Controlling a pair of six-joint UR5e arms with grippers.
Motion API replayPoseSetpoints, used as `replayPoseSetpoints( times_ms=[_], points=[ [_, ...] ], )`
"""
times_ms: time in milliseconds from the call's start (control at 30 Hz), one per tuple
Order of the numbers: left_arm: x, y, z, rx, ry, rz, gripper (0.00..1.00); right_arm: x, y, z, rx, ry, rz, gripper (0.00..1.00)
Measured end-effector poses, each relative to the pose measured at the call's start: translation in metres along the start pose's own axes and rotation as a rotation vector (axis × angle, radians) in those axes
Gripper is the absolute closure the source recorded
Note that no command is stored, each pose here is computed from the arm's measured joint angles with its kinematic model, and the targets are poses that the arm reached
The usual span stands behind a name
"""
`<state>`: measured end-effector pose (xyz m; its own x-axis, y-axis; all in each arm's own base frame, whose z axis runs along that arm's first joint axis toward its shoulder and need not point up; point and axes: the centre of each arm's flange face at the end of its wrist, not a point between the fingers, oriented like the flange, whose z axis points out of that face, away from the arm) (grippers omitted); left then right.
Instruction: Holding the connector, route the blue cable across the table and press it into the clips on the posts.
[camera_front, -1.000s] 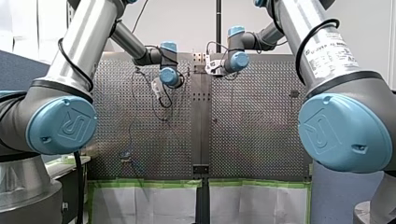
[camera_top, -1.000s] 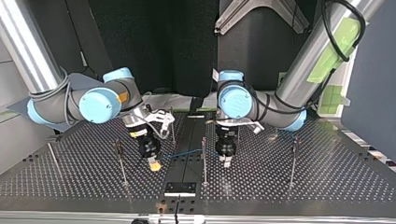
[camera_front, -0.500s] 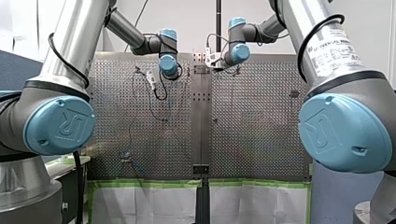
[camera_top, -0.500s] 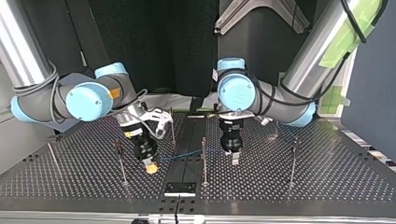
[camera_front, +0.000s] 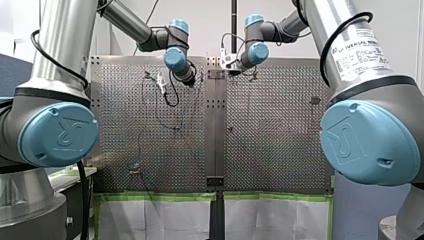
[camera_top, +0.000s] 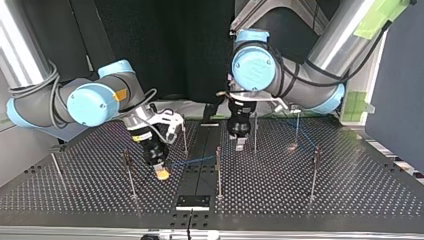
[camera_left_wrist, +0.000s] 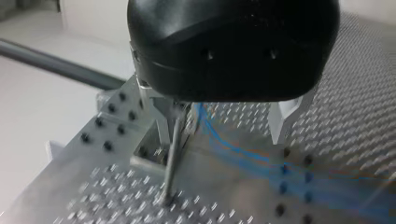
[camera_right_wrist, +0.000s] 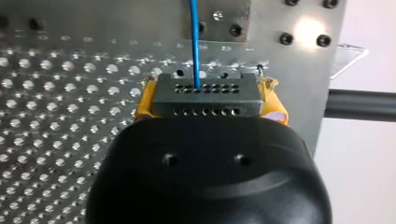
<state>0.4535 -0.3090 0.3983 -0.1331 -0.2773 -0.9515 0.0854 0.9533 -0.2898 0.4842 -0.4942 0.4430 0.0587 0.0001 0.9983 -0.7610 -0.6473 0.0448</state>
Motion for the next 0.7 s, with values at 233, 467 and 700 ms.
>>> replayPoseSetpoints(
  times_ms=[233,467,700],
  points=[
    [0.004,-0.007,-0.036,0.027,0.022,0.004,0.00,-0.001,-0.001,-0.003,0.000,-0.005,0.002,1.00],
    [-0.007,-0.018,-0.064,0.079,-0.033,-0.013,0.00,-0.001,0.005,-0.004,-0.008,-0.005,0.009,1.00],
    [-0.027,-0.039,-0.072,0.107,-0.084,-0.027,0.00,-0.001,0.012,-0.003,-0.018,-0.006,0.019,1.00]
  ],
)
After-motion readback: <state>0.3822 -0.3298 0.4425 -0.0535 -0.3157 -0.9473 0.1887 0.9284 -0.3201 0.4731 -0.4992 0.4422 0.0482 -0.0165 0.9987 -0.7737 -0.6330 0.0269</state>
